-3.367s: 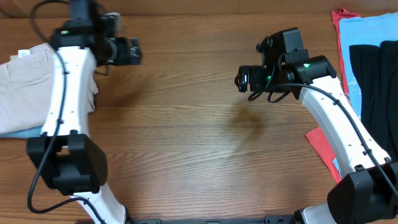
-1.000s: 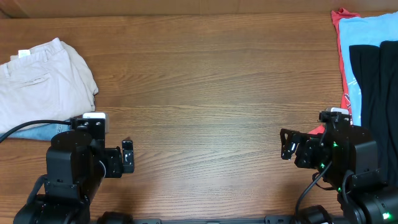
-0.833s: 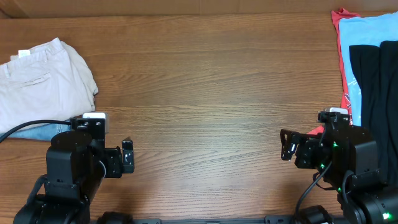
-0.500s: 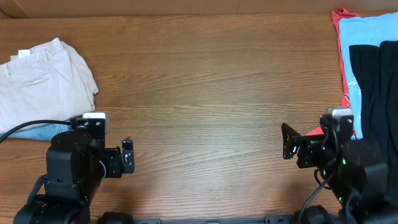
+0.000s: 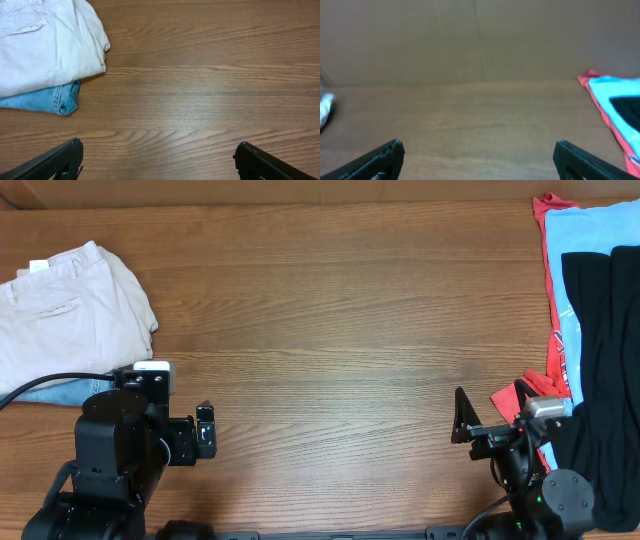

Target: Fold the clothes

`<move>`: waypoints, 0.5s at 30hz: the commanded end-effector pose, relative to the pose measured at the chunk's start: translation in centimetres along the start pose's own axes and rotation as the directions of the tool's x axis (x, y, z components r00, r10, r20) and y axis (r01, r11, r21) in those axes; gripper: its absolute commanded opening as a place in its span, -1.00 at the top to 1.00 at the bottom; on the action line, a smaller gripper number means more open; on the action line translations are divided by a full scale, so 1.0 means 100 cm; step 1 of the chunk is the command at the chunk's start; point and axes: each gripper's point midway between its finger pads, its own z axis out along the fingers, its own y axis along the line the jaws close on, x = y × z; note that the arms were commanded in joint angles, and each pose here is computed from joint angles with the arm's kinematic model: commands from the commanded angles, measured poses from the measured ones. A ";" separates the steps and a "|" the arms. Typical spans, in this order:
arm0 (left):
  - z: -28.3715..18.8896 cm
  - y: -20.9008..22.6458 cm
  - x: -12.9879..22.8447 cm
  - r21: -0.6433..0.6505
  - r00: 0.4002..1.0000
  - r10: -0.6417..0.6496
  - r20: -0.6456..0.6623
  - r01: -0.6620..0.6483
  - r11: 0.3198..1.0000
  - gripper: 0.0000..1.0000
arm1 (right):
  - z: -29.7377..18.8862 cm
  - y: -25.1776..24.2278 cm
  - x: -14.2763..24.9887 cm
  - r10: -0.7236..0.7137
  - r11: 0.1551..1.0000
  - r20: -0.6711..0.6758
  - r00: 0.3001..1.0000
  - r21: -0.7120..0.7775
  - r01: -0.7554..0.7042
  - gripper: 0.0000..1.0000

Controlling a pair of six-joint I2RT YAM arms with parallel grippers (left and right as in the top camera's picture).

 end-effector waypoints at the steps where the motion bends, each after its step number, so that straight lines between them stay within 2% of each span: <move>1: -0.001 0.001 -0.001 -0.007 1.000 -0.013 0.006 0.014 1.000 -0.99 | 0.002 -0.001 0.005 -0.027 1.000 0.052 0.998 -0.007 0.027 -1.00; 15: -0.001 0.001 -0.001 -0.007 1.000 -0.013 0.006 0.014 1.000 -1.00 | 0.025 -0.010 0.027 -0.264 0.965 0.191 0.945 0.050 0.259 -1.00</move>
